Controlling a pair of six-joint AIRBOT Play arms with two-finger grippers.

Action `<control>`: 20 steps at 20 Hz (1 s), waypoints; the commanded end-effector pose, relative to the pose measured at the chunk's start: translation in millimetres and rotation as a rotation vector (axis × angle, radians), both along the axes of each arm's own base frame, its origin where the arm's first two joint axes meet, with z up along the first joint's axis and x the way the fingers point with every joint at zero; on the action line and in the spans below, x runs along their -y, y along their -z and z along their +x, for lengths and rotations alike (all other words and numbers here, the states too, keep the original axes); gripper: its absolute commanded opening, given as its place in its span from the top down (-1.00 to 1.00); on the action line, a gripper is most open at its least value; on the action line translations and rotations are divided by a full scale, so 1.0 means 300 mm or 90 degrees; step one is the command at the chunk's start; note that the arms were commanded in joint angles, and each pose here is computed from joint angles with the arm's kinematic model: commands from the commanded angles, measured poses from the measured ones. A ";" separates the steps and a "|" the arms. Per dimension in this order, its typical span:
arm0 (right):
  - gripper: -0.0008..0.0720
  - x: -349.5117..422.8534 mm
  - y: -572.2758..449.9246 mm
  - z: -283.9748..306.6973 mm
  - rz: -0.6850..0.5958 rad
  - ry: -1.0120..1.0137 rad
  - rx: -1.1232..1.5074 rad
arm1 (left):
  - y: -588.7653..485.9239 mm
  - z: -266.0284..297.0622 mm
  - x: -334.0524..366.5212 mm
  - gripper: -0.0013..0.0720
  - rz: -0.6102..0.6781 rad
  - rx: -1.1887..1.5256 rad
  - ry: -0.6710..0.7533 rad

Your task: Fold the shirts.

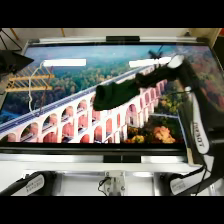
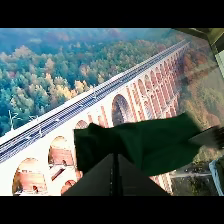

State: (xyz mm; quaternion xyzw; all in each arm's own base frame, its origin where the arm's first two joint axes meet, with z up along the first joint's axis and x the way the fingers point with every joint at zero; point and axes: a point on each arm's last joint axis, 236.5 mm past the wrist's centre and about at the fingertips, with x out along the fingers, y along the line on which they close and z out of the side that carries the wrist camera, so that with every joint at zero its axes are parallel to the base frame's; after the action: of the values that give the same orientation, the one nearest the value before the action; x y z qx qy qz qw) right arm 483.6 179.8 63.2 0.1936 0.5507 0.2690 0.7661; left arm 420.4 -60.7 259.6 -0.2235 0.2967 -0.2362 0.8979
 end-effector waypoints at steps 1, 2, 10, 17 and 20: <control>0.79 0.186 -0.383 0.027 0.028 0.093 0.103 | 0.000 0.000 -0.002 0.87 0.000 0.000 -0.001; 0.79 0.264 -0.462 0.021 0.023 0.118 0.130 | 0.000 0.000 -0.002 0.87 0.000 0.000 -0.001; 0.79 0.884 -0.524 -0.084 -0.092 0.315 0.137 | 0.001 -0.002 0.010 0.87 0.000 -0.001 0.005; 0.79 1.094 -0.480 -0.238 -0.141 0.403 0.053 | 0.001 -0.006 0.036 0.87 0.000 0.000 0.016; 0.79 1.189 -0.451 -0.438 -0.227 0.448 -0.053 | 0.000 -0.006 0.036 0.87 0.000 0.000 0.016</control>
State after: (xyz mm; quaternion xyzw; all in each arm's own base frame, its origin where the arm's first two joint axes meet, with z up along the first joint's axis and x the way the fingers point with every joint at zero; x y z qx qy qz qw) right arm 405.3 -150.9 209.9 0.2507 0.4604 -0.0452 0.8503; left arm 418.8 -70.8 259.6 -0.2201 0.2994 -0.2469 0.8950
